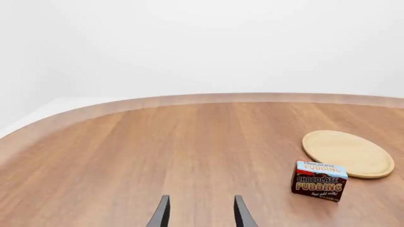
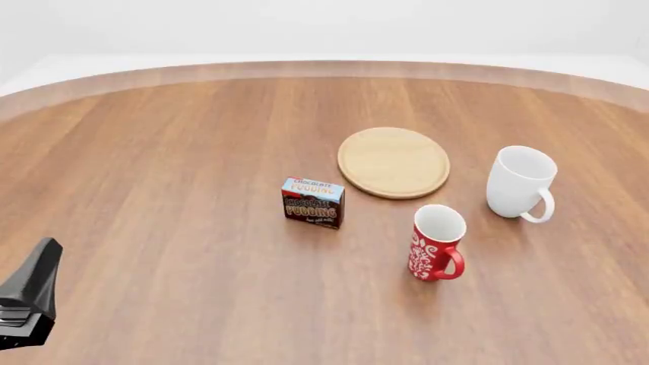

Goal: Put the chocolate pudding to the left of the plate.

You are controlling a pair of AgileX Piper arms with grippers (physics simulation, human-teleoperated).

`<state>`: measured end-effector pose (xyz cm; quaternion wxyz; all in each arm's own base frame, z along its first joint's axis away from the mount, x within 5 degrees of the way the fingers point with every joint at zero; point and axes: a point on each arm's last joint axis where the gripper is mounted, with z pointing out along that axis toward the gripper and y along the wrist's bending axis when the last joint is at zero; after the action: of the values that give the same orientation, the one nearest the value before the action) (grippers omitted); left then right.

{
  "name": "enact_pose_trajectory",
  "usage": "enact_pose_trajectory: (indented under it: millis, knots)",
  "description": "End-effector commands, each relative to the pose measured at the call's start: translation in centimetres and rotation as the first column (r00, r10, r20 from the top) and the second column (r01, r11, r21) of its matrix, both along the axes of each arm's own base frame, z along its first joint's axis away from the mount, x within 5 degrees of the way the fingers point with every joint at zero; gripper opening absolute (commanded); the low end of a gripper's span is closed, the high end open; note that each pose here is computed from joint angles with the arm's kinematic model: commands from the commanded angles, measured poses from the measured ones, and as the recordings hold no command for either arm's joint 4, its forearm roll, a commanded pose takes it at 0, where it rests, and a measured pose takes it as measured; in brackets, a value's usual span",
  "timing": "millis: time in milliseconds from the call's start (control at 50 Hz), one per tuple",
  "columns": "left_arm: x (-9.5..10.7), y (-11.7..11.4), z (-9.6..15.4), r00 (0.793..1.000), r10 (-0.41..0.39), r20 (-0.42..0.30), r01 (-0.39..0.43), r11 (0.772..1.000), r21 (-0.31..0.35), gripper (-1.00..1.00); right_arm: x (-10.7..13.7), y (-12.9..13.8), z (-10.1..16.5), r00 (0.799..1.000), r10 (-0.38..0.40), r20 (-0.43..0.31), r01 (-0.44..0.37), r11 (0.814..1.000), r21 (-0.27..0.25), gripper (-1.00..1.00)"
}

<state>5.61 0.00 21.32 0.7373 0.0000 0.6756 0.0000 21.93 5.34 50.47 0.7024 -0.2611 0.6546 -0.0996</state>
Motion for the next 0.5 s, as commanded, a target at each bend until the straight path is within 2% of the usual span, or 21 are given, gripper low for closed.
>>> enact_pose_trajectory:
  millis: [20, 100, 140, 180, 220, 300, 440, 500]
  knots:
    - [0.0, 0.0, 0.0, 1.000, 0.000, 0.000, 0.000, 1.000, 0.000, 1.00, 4.0, 2.0, -0.1, 0.996, 0.036, -0.083, -0.041, 0.998, -0.048, 1.00]
    - [0.0, 0.0, 0.0, 1.000, 0.000, 0.000, 0.000, 1.000, 0.000, 1.00, 5.0, 2.5, -1.2, 0.990, 0.042, -0.133, -0.051, 0.997, -0.066, 1.00]
    - [0.0, 0.0, 0.0, 1.000, 0.000, 0.000, 0.000, 1.000, 0.000, 1.00, 5.7, 2.5, -1.3, 0.986, 0.033, -0.164, -0.040, 0.998, -0.041, 1.00]
    - [0.0, 0.0, 0.0, 1.000, 0.000, 0.000, 0.000, 1.000, 0.000, 1.00, 5.9, 2.9, -1.8, 0.981, 0.042, -0.190, -0.053, 0.997, -0.055, 1.00]
    - [0.0, 0.0, 0.0, 1.000, 0.000, 0.000, 0.000, 1.000, 0.000, 1.00, 6.3, 3.0, -1.8, 0.977, 0.042, -0.208, -0.052, 0.998, -0.046, 1.00]
    - [0.0, 0.0, 0.0, 1.000, 0.000, 0.000, 0.000, 1.000, 0.000, 1.00, 7.3, 3.4, -2.9, 0.964, 0.042, -0.262, -0.062, 0.996, -0.069, 1.00]
    - [0.0, 0.0, 0.0, 1.000, 0.000, 0.000, 0.000, 1.000, 0.000, 1.00, 8.1, 3.9, -3.4, 0.958, 0.047, -0.284, -0.080, 0.991, -0.106, 1.00]
    - [0.0, 0.0, 0.0, 1.000, 0.000, 0.000, 0.000, 1.000, 0.000, 1.00, 8.8, 4.7, -4.2, 0.944, 0.059, -0.323, -0.103, 0.987, -0.121, 1.00]
